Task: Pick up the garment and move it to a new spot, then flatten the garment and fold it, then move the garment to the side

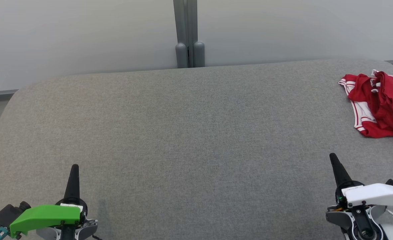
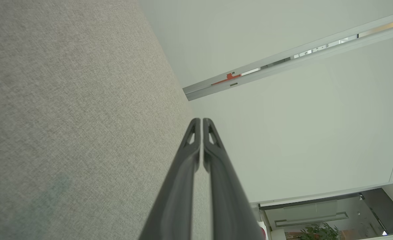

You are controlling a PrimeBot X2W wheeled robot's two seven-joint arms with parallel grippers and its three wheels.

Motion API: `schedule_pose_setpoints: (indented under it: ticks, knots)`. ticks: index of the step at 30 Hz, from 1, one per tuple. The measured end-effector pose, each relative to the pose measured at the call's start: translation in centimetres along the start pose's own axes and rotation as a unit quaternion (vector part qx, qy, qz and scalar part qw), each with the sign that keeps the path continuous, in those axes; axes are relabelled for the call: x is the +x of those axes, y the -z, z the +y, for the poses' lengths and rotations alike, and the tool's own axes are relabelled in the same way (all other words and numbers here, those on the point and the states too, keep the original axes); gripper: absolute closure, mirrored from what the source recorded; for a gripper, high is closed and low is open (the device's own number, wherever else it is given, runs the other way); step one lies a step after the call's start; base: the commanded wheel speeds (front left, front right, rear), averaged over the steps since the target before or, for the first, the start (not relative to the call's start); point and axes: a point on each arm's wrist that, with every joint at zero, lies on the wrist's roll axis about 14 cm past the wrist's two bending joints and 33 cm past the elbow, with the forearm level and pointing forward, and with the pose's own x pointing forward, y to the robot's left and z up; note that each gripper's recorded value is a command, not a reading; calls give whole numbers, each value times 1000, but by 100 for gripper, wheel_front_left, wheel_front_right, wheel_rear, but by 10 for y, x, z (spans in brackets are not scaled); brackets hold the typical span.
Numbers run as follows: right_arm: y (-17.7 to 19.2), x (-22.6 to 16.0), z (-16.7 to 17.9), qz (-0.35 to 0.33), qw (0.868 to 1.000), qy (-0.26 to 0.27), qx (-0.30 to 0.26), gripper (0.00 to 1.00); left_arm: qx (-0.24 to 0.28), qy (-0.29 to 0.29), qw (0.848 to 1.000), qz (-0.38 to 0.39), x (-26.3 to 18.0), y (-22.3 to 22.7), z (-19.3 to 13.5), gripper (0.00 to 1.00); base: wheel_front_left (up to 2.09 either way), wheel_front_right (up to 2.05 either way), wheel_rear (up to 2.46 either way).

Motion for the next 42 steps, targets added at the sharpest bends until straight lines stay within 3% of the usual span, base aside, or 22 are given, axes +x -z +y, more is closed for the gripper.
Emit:
schedule_pose_setpoints:
  ticks: [42]
  knots:
    - [0, 11, 12, 8, 986, -21, 163, 100, -168, 35, 985, 7, 9, -7, -17, 100, 0, 0, 0]
